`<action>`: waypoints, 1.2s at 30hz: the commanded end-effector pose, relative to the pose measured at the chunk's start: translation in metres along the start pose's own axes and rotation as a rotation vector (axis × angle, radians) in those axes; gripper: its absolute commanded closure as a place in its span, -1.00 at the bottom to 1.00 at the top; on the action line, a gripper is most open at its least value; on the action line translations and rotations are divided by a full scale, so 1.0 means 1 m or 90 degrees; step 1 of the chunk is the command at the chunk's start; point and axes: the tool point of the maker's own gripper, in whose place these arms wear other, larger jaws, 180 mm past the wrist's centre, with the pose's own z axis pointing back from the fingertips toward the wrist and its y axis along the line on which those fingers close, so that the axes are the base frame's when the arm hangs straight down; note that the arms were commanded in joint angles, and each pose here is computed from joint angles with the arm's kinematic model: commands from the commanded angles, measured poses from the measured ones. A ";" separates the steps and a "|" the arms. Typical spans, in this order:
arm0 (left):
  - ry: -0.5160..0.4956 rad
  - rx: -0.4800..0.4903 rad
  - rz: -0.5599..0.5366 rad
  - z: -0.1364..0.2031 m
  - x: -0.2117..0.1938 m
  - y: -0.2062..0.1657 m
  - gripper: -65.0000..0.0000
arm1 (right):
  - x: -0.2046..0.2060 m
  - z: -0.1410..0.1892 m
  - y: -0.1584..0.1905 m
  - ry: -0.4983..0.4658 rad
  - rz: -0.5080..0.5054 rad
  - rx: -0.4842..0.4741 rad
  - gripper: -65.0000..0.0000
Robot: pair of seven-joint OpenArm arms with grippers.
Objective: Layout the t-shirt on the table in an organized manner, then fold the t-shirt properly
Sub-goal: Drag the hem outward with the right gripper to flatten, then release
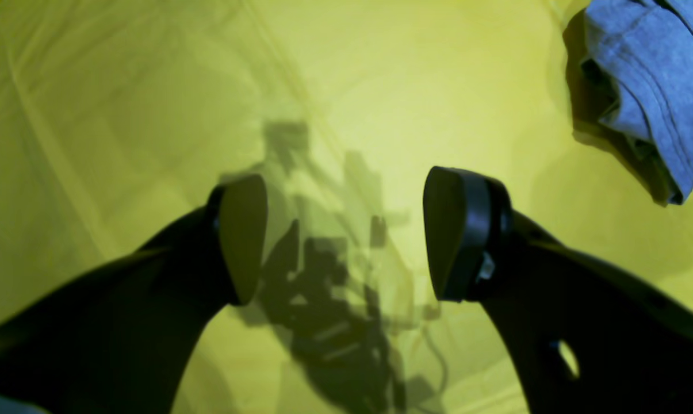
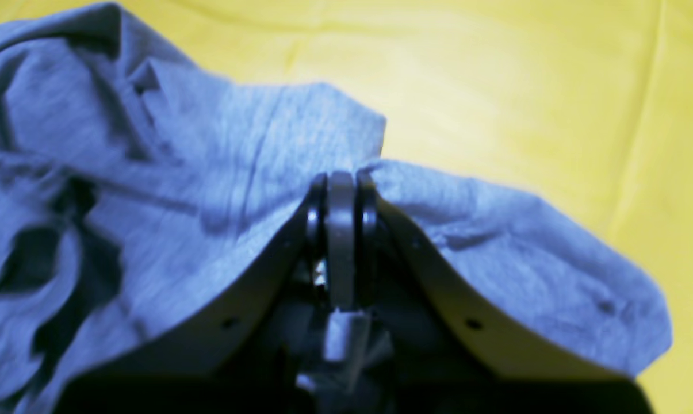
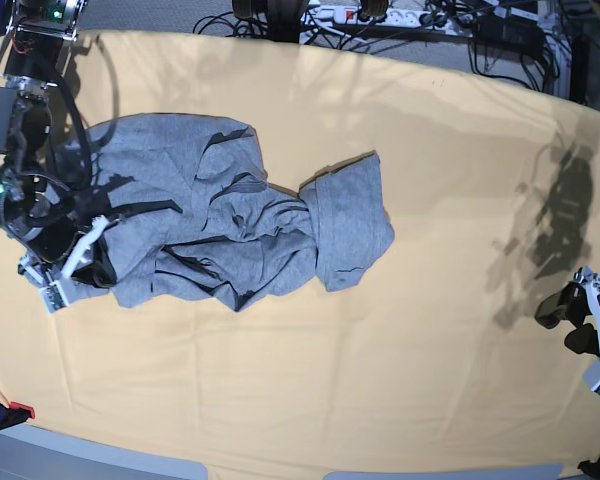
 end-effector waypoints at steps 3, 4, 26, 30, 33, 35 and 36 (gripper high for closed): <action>-0.019 0.023 -0.004 0.014 0.011 0.009 -0.33 | 0.027 -0.011 -0.008 -0.025 0.060 -0.037 1.00; -0.017 0.024 -0.004 0.014 0.010 0.010 -0.33 | 0.030 -0.015 -0.011 -0.018 0.072 -0.050 1.00; -0.021 0.032 0.004 0.014 0.011 0.012 -0.33 | 0.064 -0.049 -0.153 0.036 -0.147 -0.308 -0.08; -0.029 0.032 0.004 0.014 0.013 0.012 -0.33 | 0.089 -0.040 -0.154 0.019 -0.137 -0.283 -0.16; -0.034 0.031 0.004 0.014 0.015 0.012 -0.33 | 0.108 -0.034 -0.134 -0.004 -0.107 -0.200 -0.16; -0.036 0.028 0.004 0.014 0.015 0.011 -0.33 | 0.114 -0.034 -0.106 -0.003 -0.067 -0.110 -0.16; -0.037 0.027 0.005 0.014 0.016 0.011 -0.33 | 0.114 -0.034 -0.089 0.001 -0.045 -0.064 -0.16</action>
